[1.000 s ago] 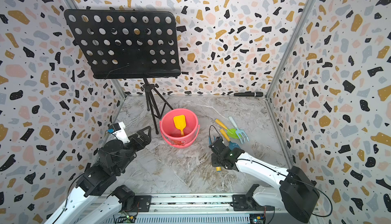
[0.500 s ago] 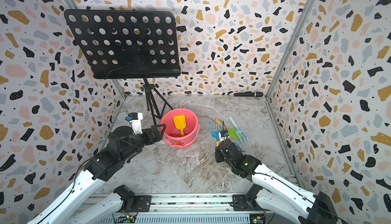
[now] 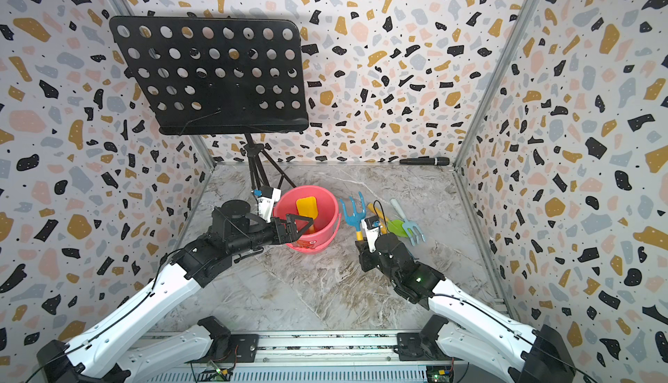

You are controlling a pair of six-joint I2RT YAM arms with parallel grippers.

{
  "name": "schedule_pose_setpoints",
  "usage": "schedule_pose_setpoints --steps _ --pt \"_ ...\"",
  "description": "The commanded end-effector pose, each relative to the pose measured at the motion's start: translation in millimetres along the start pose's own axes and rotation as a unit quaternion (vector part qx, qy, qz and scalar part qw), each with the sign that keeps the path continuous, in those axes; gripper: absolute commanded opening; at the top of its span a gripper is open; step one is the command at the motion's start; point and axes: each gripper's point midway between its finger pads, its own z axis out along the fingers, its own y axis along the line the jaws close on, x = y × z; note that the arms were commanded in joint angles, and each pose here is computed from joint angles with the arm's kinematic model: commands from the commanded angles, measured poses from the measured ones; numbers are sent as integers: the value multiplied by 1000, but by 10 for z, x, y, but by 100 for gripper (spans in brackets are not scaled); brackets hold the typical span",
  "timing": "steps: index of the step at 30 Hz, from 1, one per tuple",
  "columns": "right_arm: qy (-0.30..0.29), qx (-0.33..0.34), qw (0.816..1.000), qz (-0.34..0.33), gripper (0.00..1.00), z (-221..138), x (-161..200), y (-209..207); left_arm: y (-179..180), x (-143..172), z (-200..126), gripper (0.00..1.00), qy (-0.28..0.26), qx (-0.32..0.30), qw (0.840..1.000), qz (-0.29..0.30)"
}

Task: Organize the gardening tools
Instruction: Pick up the gardening tool from the center of the board.

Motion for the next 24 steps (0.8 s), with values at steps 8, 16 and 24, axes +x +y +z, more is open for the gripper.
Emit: schedule_pose_setpoints --steps 8,16,24 --pt "-64 -80 995 -17 0 67 -473 389 -476 -141 96 100 -18 80 995 56" --pt "-73 -99 992 -23 0 68 -537 493 -427 -257 174 91 -51 59 992 95" --pt "-81 -113 990 -29 0 43 -632 566 -485 -348 323 80 -59 66 988 130"
